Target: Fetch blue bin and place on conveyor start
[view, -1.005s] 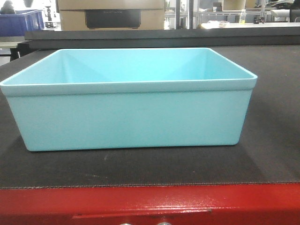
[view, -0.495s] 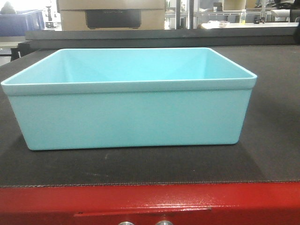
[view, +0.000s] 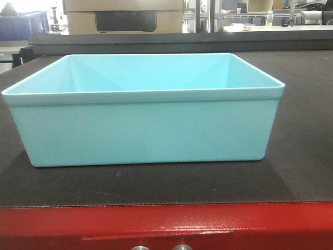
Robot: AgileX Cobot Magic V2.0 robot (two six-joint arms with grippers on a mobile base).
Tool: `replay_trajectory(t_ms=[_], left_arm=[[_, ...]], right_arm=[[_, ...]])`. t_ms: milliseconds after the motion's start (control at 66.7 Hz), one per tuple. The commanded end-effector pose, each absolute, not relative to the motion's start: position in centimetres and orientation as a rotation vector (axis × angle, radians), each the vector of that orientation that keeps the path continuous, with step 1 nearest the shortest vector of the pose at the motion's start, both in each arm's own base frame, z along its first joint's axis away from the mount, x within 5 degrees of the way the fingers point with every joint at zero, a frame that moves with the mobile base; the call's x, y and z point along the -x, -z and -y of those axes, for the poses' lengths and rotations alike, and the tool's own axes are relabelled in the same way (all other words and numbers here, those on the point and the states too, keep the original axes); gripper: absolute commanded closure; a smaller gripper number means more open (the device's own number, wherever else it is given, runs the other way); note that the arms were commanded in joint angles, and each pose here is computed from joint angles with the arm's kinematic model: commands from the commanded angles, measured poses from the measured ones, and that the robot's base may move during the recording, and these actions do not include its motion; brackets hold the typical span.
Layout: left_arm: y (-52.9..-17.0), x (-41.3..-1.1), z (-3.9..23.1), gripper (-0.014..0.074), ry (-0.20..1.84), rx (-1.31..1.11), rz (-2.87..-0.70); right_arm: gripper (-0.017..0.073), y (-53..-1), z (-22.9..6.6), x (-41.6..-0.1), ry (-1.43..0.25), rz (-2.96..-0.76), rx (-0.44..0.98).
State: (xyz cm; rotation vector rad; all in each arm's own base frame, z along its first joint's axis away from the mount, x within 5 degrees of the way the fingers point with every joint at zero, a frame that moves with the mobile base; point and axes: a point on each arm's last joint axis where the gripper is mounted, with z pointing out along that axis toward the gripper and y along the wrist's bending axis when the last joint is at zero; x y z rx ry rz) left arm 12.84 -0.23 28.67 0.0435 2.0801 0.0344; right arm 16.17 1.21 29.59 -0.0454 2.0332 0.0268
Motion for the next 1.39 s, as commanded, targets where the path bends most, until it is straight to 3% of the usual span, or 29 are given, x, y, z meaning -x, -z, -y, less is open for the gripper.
replay_trajectory(t_ms=[0, 375, 1230, 1380], left_arm=[[-29.7, -11.2, 0.2, 0.0704, -0.024, -0.036, -1.969], [-31.7, -7.4, -0.1, 0.0704, -0.015, -0.025, -1.758], [-31.9, -7.0, 0.1, 0.0704, 0.03, 0.001, -1.729], [-29.9, -5.8, 0.0, 0.0704, 0.062, 0.052, -1.639]], right_arm=[[0.0721, -29.7, -1.0, -14.1, -0.014, -1.912, 0.069], [0.0721, -31.0, -0.3, -7.5, -0.033, -1.608, 0.052], [0.0721, -31.3, -0.4, -7.4, -0.039, -1.57, 0.055], [0.0721, -31.3, -0.4, -7.4, -0.039, -1.57, 0.055]])
